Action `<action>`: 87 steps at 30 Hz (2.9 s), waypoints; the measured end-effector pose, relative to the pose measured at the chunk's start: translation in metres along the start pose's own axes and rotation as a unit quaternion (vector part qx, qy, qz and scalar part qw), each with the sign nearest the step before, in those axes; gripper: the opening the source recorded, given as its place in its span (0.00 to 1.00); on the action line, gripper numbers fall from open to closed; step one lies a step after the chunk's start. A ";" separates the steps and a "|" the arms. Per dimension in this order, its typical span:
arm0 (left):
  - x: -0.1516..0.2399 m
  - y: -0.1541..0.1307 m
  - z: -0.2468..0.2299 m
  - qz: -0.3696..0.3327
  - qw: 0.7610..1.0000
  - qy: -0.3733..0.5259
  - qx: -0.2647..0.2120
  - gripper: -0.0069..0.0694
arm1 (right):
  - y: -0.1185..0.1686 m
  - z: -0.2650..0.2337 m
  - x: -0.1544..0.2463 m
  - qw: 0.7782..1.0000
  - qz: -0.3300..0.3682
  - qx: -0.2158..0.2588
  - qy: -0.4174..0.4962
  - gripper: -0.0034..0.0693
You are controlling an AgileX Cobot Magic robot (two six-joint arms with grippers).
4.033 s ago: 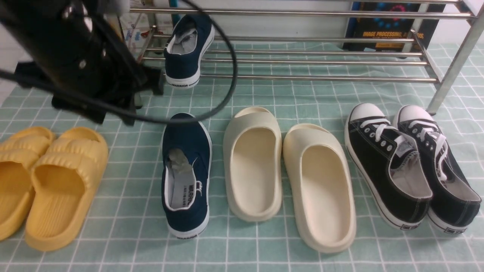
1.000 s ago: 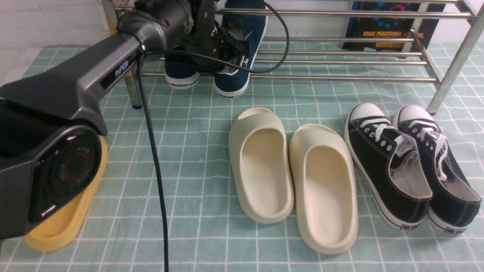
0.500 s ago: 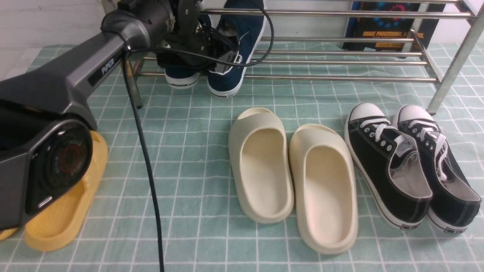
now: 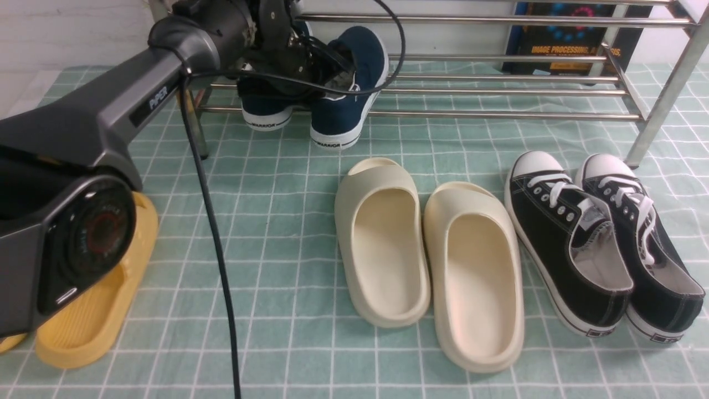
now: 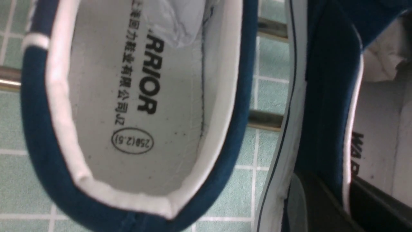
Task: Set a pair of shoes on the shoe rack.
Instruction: Use the left arm to put a shoe into the shoe rack
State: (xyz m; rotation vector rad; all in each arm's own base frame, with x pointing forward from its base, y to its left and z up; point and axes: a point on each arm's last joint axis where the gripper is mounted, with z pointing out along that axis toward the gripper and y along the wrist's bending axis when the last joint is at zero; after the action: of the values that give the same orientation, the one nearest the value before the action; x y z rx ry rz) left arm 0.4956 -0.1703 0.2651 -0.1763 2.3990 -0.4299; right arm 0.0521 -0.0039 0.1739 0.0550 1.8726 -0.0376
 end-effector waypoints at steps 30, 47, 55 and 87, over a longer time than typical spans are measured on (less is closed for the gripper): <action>-0.024 -0.016 -0.087 0.058 0.998 -0.020 0.007 0.30 | 0.000 0.000 0.000 1.000 0.000 0.000 0.000 0.38; 0.062 -0.039 0.005 0.160 0.978 0.133 0.000 0.07 | 0.000 0.000 0.000 1.000 0.000 0.000 0.000 0.38; 0.050 -0.053 0.009 0.135 0.990 0.037 0.029 0.07 | 0.000 0.000 0.000 1.000 0.000 0.000 0.000 0.38; 0.029 -0.050 -0.042 0.200 0.970 0.119 -0.072 0.07 | 0.000 0.000 0.000 1.000 0.000 0.000 0.000 0.38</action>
State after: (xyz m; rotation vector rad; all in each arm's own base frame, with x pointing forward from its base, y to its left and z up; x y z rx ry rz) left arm 0.4468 -0.2128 0.2943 0.3099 2.6167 -0.0921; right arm 0.0521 -0.0039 0.1739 0.0550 1.8726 -0.0376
